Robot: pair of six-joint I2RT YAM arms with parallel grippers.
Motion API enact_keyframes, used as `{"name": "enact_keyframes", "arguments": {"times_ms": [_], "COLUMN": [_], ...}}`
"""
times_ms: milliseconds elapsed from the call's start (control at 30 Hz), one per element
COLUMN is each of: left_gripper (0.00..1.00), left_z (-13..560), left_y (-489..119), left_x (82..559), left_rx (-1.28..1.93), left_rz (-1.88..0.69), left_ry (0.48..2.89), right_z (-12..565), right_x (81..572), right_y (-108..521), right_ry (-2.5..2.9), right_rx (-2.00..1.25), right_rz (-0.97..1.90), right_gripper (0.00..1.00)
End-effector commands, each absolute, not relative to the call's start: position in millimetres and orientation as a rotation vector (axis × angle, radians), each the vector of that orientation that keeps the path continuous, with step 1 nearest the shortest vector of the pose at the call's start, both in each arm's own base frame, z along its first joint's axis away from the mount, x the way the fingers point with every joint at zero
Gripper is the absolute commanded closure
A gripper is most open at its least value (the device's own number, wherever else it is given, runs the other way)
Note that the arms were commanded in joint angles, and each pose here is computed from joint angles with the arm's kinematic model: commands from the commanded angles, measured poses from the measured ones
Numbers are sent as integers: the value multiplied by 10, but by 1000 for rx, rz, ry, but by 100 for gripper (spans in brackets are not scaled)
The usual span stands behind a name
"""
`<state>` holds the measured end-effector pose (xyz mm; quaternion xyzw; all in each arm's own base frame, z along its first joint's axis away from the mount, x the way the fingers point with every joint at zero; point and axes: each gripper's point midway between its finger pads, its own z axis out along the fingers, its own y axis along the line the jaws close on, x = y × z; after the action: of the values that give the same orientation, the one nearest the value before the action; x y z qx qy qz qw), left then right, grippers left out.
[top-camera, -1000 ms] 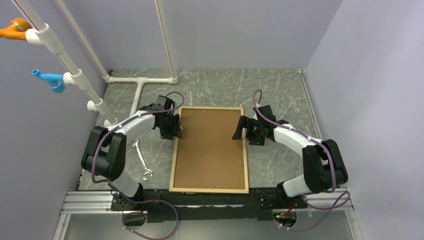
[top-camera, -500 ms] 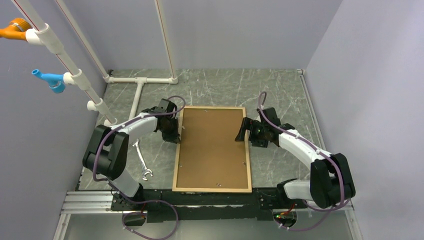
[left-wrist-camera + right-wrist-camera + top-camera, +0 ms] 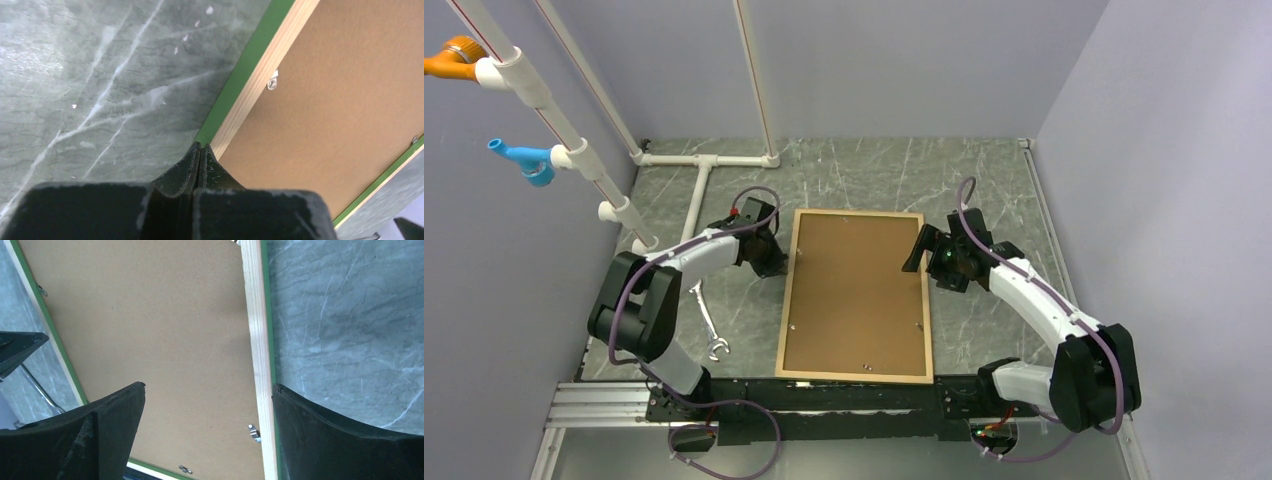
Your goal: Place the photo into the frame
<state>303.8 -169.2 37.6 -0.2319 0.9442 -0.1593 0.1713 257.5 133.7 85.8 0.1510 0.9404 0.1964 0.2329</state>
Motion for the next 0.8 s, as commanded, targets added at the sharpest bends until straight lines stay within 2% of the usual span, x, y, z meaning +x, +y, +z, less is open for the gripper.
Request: {"name": "enact_keyframes", "arguments": {"times_ms": [0, 133, 167, 267, 367, 467, 567, 667, 733, 767], "left_gripper": [100, 100, 96, 80, 53, 41, 41, 45, 52, 59], "left_z": [553, 595, 565, 528, 494, 407, 255, 123, 49, 24], "left_y": [-1694, -1801, -1830, -1890, -1860, -1806, -1742, -1704, -1715, -1728], "left_x": [3254, 3332, 3328, 3276, 3188, 3075, 3008, 2987, 2970, 2969], "left_rx": [-797, -618, -564, -424, -337, -245, -128, -42, -20, -21], "left_rz": [-477, -499, -497, -517, -490, -431, -297, -187, -156, -157], "left_ry": [2534, 2591, 2624, 2677, 2671, 2691, 2751, 2801, 2826, 2832], "right_z": [963, 787, 742, 633, 566, 536, 521, 514, 510, 513], "right_x": [2588, 2498, 2488, 2449, 2419, 2414, 2423, 2434, 2436, 2437], "right_y": [1351, 1291, 1276, 1272, 1273, 1266, 1270, 1281, 1286, 1286], "right_ry": [2604, 2658, 2667, 2688, 2707, 2711, 2714, 2715, 2718, 2717], "right_rx": [486, 497, 498, 506, 505, 500, 494, 492, 491, 491], "right_rz": [545, 490, 475, 471, 469, 462, 462, 469, 470, 470], "right_gripper": [0, 0, 0, 0, 0, 0, 0, 0, 0, 0]}}
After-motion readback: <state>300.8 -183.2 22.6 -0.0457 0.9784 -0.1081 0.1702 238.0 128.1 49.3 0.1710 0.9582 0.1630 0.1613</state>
